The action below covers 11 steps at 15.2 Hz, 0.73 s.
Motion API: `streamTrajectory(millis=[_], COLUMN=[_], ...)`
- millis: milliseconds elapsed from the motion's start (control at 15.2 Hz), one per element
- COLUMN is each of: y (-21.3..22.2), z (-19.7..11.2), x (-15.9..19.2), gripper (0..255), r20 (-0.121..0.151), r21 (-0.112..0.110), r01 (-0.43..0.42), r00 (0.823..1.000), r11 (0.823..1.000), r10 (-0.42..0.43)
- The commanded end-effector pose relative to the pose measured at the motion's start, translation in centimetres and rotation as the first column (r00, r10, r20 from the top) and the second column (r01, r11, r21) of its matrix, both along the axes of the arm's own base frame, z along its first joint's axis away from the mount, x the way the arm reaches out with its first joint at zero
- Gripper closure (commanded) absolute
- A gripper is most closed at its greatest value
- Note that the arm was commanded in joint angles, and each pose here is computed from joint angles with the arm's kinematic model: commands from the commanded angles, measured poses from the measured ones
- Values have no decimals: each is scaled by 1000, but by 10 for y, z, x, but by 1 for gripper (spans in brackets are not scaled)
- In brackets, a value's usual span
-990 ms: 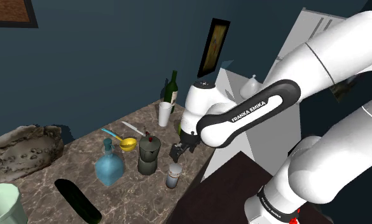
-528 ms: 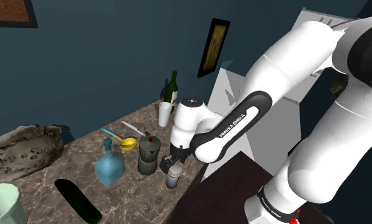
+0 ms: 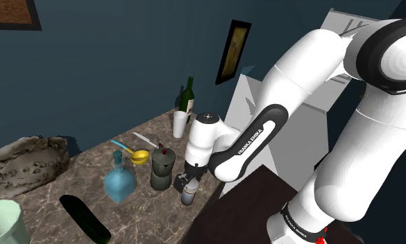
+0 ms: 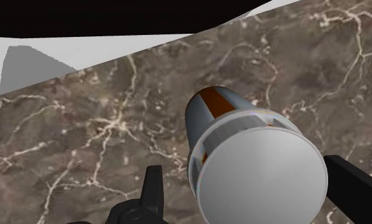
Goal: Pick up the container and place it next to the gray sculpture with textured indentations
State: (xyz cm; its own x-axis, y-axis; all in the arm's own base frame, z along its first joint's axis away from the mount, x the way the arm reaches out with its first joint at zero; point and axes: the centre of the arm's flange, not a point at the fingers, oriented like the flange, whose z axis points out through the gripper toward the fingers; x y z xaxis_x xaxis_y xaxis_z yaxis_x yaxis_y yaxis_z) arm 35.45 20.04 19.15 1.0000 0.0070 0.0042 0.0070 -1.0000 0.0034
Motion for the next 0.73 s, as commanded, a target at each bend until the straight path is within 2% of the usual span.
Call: streamTrajectory(millis=[0,198,264,660], y=[0,0,0,0], z=[0,0,0,0], x=[0,0,0,0], gripper=[0,0,255,255], r20=[0,0,0,0], r21=[0,0,0,0], r01=[0,0,0,0], r00=[1000,1000,1000,1000], r11=[1000,1000,1000,1000], r10=[0,0,0,0])
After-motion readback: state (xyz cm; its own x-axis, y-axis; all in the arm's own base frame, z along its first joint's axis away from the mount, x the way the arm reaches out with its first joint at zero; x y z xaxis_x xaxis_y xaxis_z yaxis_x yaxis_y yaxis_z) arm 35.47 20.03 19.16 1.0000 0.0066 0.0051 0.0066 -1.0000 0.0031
